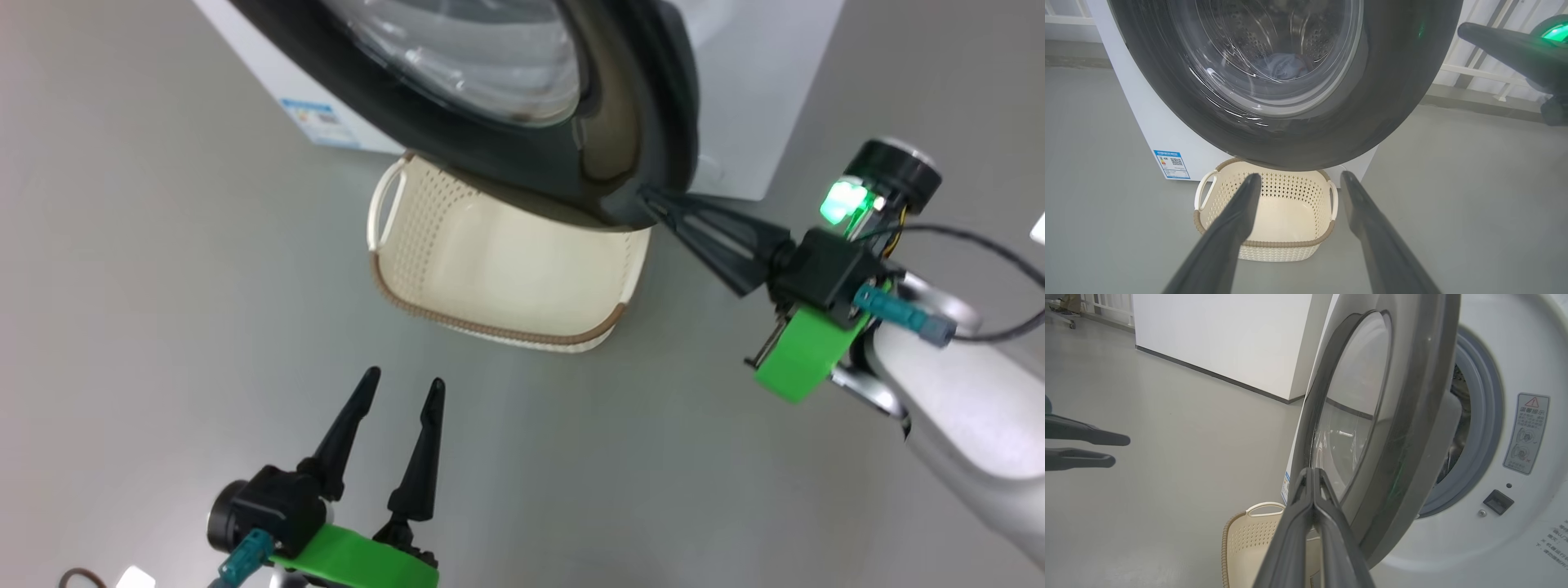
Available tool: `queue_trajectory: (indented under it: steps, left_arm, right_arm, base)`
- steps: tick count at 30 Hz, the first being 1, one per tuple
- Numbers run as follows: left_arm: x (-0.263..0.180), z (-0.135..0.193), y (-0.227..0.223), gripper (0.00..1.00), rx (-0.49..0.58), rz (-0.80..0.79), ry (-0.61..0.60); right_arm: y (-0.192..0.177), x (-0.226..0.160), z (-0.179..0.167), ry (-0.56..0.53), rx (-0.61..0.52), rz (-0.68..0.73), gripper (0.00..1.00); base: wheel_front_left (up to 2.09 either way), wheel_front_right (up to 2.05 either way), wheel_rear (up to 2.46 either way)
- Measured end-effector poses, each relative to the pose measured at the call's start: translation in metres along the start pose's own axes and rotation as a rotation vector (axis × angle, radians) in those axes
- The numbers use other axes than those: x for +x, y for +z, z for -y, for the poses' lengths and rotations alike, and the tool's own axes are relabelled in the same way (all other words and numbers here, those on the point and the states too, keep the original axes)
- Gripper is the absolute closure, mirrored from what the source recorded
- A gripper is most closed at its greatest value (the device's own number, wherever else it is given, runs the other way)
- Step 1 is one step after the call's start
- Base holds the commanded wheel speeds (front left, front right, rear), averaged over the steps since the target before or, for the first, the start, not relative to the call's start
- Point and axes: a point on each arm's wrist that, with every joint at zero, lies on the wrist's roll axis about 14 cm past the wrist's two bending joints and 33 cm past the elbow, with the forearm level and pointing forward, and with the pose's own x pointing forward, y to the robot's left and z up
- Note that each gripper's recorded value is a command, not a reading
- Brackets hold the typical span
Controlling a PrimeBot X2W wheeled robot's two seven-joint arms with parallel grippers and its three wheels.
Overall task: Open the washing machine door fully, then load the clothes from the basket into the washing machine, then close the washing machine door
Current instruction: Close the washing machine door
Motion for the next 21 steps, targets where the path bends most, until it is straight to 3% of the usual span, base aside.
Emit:
queue_trajectory:
  steps: [9, 21]
  left_arm:
    - [0.005, -0.006, -0.008, 0.0, -0.007, -0.026, 0.039]
    - [0.015, -0.007, -0.017, 0.0, -0.001, -0.056, 0.06]
  right_arm:
    - [-0.027, 0.019, 0.017, -0.007, 0.06, -0.006, 1.0]
    - [-0.057, 0.03, 0.058, -0.069, 0.054, -0.016, 1.0]
  base:
    - [0.0, 0.0, 0.0]
    - [0.0, 0.0, 0.0]
